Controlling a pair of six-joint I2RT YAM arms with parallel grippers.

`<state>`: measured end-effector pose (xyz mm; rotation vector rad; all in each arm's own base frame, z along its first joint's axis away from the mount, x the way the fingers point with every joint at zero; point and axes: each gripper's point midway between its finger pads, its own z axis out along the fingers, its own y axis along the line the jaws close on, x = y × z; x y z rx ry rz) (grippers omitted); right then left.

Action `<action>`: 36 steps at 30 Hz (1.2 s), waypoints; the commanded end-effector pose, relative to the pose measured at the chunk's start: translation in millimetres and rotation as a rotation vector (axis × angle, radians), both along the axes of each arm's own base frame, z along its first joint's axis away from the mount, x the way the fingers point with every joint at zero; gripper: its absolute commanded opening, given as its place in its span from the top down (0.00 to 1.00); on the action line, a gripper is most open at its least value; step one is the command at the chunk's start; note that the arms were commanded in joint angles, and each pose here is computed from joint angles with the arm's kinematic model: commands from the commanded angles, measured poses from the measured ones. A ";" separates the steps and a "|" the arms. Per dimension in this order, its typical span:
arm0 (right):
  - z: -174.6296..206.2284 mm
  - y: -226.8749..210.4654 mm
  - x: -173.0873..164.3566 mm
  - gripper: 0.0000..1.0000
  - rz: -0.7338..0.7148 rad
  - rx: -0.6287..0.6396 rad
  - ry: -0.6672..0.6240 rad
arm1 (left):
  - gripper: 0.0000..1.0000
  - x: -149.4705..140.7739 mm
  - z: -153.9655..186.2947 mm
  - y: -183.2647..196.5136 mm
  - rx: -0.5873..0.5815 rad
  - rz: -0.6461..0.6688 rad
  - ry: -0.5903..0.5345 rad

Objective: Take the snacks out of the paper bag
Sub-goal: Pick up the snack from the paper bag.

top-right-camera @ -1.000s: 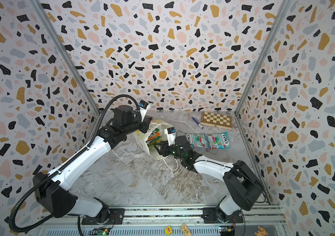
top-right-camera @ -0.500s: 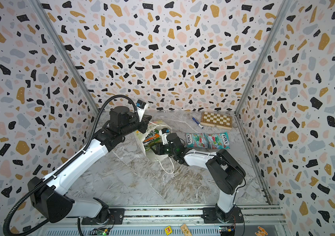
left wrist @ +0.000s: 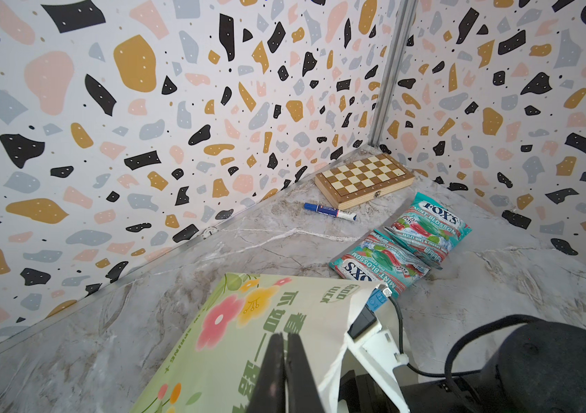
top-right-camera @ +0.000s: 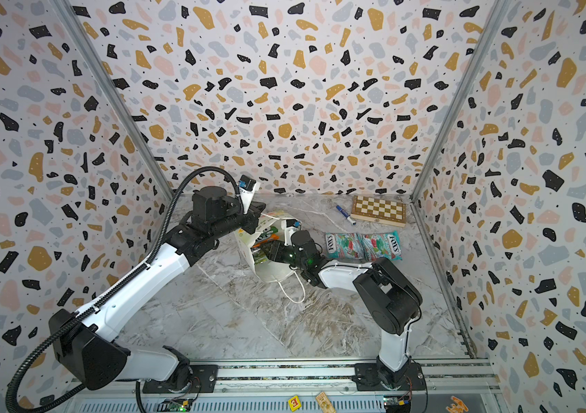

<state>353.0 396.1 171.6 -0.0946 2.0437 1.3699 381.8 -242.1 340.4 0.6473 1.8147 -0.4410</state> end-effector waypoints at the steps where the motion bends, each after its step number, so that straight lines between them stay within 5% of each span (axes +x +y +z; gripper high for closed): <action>1: 28.3 -1.8 8.1 0.58 -0.035 0.121 -0.001 | 1.00 -4.3 17.7 -1.5 -0.038 -0.014 -0.051; 24: 25.8 8.3 41.9 0.54 -0.126 0.227 0.109 | 1.00 -30.8 28.6 -19.1 -0.072 -0.182 -0.078; 36: -10.1 -5.0 52.6 0.55 -0.208 0.164 0.209 | 1.00 -42.0 32.0 -27.1 -0.083 -0.253 -0.084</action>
